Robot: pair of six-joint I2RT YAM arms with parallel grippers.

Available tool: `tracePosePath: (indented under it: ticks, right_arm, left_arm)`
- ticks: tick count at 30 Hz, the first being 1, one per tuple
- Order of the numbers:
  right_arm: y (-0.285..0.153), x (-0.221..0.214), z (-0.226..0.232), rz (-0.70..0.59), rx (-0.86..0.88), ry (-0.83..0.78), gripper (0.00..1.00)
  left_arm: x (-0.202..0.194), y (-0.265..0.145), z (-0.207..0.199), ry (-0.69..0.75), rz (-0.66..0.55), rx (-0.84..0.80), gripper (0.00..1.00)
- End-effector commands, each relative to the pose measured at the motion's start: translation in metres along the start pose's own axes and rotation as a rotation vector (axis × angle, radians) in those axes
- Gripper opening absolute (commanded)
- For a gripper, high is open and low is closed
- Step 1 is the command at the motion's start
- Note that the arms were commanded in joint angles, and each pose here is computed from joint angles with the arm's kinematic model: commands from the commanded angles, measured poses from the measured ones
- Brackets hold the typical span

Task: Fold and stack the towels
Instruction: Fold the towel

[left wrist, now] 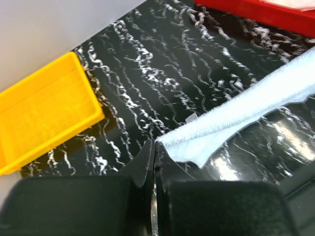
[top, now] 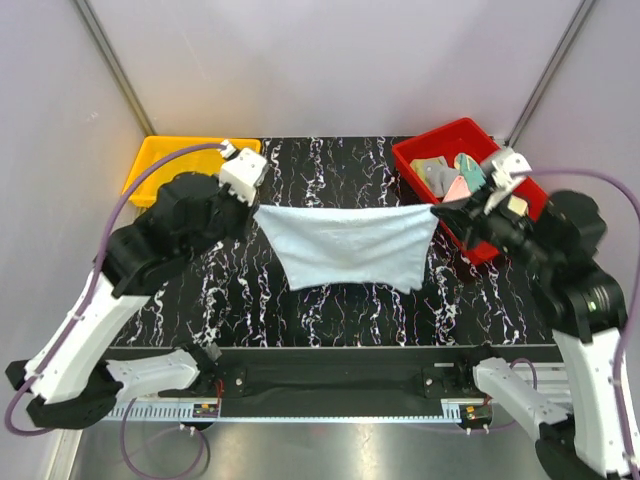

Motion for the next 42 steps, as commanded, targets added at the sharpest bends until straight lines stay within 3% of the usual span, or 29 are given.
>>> tracePosePath:
  ticks: [1,4,8,10,16,17,19,20,21,23,24,25,26,29,31,33,38,42]
  right_arm:
    - [-0.015,0.005,0.017,-0.039,0.044,0.045,0.0]
    - [-0.005,-0.007,0.003,-0.02,-0.005,0.042,0.0]
    - [0.033,-0.028,-0.027,0.035,-0.074,0.042,0.0]
    - [0.064,-0.041,-0.05,0.057,-0.117,0.04,0.0]
    - [0.164,-0.103,-0.121,0.159,-0.218,0.031,0.0]
    - [0.187,-0.131,-0.136,0.227,-0.231,0.051,0.0]
    - [0.216,-0.135,-0.155,0.223,-0.242,0.042,0.0]
    - [0.236,-0.166,-0.172,0.288,-0.258,0.065,0.01]
    - [0.252,-0.155,-0.182,0.259,-0.265,0.05,0.02]
    - [0.279,-0.186,-0.207,0.319,-0.304,0.058,0.03]
    - [0.291,-0.171,-0.217,0.286,-0.322,0.044,0.09]
    - [0.298,-0.175,-0.228,0.296,-0.352,0.042,0.14]
    - [0.308,-0.197,-0.238,0.346,-0.371,0.049,0.18]
    - [0.314,-0.189,-0.255,0.388,-0.457,0.063,0.33]
    - [0.309,-0.169,-0.256,0.367,-0.509,0.117,0.39]
    - [0.291,-0.163,-0.238,0.403,-0.529,0.219,0.4]
    - [0.21,-0.194,-0.175,0.564,-0.657,0.539,0.41]
    - [0.156,-0.24,-0.126,0.663,-0.637,0.716,0.4]
  left_arm:
    - [0.008,-0.021,-0.002,-0.057,-0.037,-0.004,0.0]
    - [0.004,-0.011,-0.007,-0.047,-0.019,-0.017,0.0]
    - [-0.021,0.037,-0.007,0.007,0.096,0.039,0.0]
    - [-0.036,0.065,0.003,-0.038,0.135,0.016,0.0]
    - [-0.093,0.18,0.04,-0.092,0.289,-0.007,0.0]
    - [-0.12,0.212,0.044,-0.1,0.366,-0.024,0.0]
    - [-0.116,0.243,0.057,-0.113,0.369,-0.033,0.0]
    - [-0.147,0.273,0.058,-0.133,0.443,-0.057,0.0]
    - [-0.154,0.287,0.062,-0.141,0.461,-0.061,0.0]
    - [-0.166,0.325,0.081,-0.141,0.488,-0.026,0.04]
    - [-0.17,0.334,0.085,-0.141,0.505,-0.019,0.16]
    - [-0.149,0.345,0.101,-0.141,0.451,0.009,0.22]
    - [-0.165,0.357,0.107,-0.143,0.489,0.043,0.28]
    - [-0.148,0.355,0.133,-0.133,0.477,0.162,0.45]
    - [-0.145,0.342,0.139,-0.145,0.486,0.213,0.47]
    - [-0.115,0.31,0.143,-0.197,0.427,0.258,0.48]
    - [-0.117,0.222,0.074,-0.388,0.426,0.168,0.5]
    - [-0.153,0.17,0.014,-0.557,0.49,0.061,0.51]
Point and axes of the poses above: each gripper's point midway between its finger pads, its own y axis out along the fingers, its own z axis along the line the jaws close on, x = y × z, the point moved 1 cm from there along -y, back along the fingers, and after that the axes turned 9 degrees about y, right-handed, at the moved point
